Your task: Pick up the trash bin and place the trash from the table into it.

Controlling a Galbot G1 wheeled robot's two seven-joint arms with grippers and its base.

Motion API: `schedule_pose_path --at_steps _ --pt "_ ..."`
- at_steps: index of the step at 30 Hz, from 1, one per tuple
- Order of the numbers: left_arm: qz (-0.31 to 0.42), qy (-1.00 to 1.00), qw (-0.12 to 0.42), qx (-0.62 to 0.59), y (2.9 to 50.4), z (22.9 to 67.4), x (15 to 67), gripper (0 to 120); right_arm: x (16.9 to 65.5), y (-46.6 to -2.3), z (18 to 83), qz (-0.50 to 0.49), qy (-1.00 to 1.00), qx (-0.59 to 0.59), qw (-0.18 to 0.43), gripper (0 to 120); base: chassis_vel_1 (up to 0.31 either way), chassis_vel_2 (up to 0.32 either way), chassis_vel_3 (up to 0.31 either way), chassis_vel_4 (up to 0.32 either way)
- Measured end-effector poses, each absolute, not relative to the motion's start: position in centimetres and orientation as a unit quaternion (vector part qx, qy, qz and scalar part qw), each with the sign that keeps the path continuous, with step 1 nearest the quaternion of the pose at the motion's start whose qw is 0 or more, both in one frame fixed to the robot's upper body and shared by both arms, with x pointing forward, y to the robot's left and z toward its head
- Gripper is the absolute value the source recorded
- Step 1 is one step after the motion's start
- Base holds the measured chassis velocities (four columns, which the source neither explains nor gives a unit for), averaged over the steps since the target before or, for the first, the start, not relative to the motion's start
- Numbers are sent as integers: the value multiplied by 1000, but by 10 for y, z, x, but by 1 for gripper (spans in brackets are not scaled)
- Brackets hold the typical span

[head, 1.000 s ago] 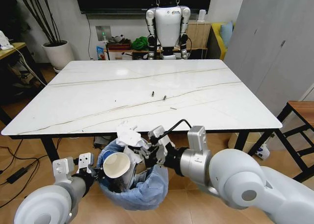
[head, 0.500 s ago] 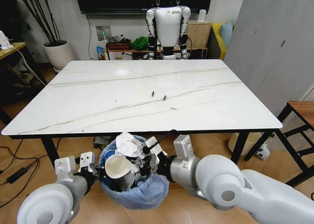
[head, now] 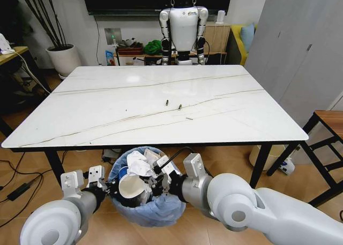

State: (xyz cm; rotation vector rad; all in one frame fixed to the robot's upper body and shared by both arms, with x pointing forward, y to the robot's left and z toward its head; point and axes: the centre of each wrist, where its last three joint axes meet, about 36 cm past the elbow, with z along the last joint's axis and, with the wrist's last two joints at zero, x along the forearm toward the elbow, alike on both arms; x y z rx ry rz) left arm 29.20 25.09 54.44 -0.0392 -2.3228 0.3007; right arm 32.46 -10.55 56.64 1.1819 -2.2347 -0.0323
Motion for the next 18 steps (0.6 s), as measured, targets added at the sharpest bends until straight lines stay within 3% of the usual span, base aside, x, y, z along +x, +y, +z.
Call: schedule_pose_path --at_steps 10,18 --pt "119 -913 390 -14 251 543 293 0 323 -112 577 -14 -847 448 285 53 0 0 0 0" --pt "119 -913 391 -14 251 542 293 0 325 -117 585 -16 -852 448 270 77 0 0 0 0"
